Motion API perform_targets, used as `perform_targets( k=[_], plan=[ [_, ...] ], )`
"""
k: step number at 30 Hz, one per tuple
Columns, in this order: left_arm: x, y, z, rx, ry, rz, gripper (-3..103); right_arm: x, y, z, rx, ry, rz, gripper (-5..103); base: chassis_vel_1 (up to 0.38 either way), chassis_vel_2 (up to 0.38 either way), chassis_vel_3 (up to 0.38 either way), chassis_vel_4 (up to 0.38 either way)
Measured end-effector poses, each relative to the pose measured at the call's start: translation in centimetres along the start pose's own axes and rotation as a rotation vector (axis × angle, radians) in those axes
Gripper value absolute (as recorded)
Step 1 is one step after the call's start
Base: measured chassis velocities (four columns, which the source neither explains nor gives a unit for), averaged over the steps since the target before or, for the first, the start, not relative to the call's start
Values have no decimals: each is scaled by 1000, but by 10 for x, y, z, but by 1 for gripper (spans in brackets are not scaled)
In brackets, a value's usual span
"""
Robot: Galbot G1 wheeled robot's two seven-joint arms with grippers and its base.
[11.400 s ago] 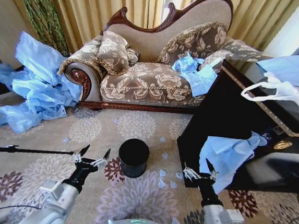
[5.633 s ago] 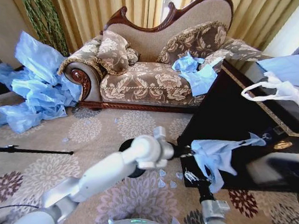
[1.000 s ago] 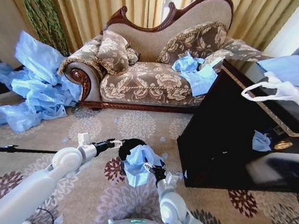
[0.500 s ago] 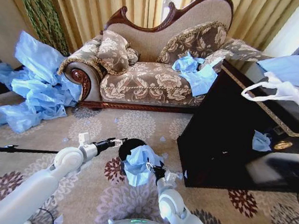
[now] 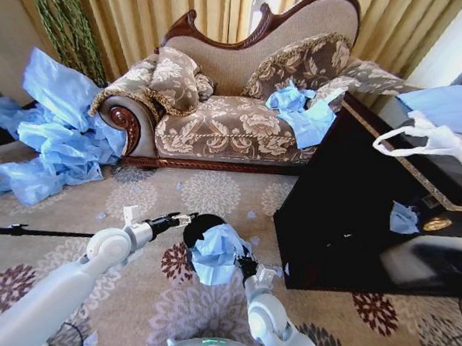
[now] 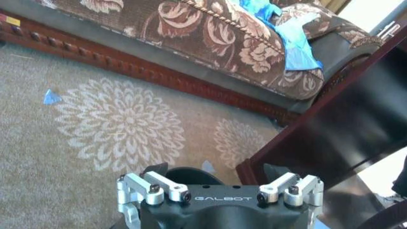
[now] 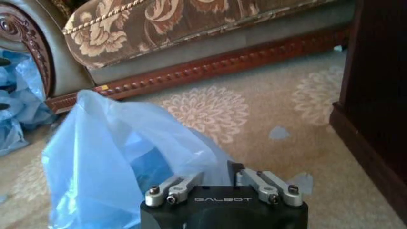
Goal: Place a garbage bag over the trash bin.
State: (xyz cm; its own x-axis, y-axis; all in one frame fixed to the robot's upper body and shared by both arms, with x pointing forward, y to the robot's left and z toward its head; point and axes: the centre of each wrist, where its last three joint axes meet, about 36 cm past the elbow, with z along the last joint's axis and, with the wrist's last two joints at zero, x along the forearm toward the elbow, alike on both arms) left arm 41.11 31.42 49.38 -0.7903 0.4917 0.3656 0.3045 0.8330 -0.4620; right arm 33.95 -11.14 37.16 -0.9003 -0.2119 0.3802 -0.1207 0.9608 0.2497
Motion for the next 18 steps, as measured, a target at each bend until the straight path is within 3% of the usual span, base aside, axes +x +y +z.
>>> perform_targets(
  k=[4,18],
  plan=[
    [0,0,1,1,-1,0,100,-4,-4,0,-7,-21,19,3,0,0,0,0],
    [0,-5,8,-1,6,10,100,11,-11,-43,-26,-147,33,0,0,0,0,0]
  ],
)
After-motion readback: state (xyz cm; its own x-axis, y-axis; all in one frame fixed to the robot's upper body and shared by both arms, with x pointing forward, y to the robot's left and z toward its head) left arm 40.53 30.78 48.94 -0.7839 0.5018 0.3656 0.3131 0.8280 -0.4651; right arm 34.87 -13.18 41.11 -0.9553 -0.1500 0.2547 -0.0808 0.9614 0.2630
